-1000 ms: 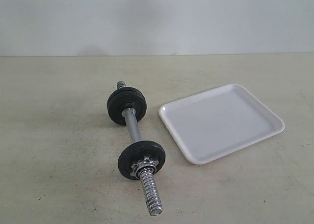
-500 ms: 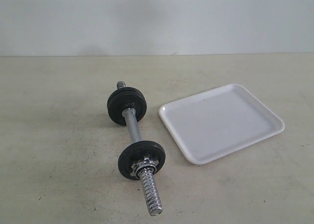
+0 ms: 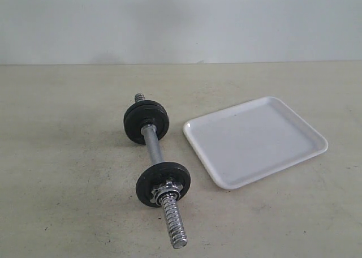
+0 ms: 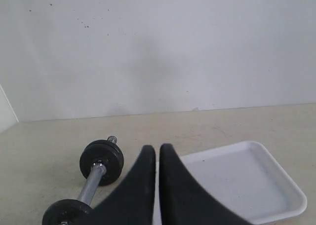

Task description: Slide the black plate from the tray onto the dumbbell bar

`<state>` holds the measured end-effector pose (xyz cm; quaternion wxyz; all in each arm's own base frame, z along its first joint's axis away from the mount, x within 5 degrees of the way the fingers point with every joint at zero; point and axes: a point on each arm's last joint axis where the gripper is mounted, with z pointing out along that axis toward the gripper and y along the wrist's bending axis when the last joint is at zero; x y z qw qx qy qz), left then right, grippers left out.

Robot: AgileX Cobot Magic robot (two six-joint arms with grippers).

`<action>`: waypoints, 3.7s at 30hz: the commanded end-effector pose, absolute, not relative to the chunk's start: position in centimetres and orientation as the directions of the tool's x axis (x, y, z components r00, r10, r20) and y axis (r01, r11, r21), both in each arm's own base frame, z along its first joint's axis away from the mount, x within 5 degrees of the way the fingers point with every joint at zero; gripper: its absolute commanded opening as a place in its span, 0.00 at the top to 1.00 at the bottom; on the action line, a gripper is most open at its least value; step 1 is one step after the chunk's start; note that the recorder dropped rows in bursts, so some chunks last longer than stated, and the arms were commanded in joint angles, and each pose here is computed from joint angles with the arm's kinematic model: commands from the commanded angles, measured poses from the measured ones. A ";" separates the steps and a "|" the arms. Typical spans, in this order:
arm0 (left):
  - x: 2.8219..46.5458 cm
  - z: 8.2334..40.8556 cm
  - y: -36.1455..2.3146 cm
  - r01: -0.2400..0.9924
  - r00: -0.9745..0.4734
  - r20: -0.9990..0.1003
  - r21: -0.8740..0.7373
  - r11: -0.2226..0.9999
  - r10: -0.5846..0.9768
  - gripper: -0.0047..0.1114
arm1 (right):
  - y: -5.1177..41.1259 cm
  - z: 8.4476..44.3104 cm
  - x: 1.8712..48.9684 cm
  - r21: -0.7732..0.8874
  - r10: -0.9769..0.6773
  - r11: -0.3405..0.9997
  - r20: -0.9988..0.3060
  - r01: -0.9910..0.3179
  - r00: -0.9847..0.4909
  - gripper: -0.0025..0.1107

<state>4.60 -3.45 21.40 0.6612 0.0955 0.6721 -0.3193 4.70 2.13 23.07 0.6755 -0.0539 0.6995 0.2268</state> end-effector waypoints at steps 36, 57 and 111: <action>4.7 21.2 -3.5 0.545 -0.123 -0.944 -0.322 0.775 -0.306 0.92 | 0.6 23.1 5.2 0.244 0.250 0.962 -0.967 -0.120 0.039 0.98; 4.7 21.2 -3.5 0.545 -0.123 -0.944 -0.322 0.775 -0.306 0.92 | 0.1 21.0 5.6 0.205 0.206 0.979 -0.978 -0.022 0.044 0.98; 4.7 21.4 -3.4 0.525 -0.190 -0.884 -0.459 0.717 -0.427 0.92 | 0.3 18.2 5.4 0.007 0.005 1.000 -0.967 -0.007 -0.253 0.98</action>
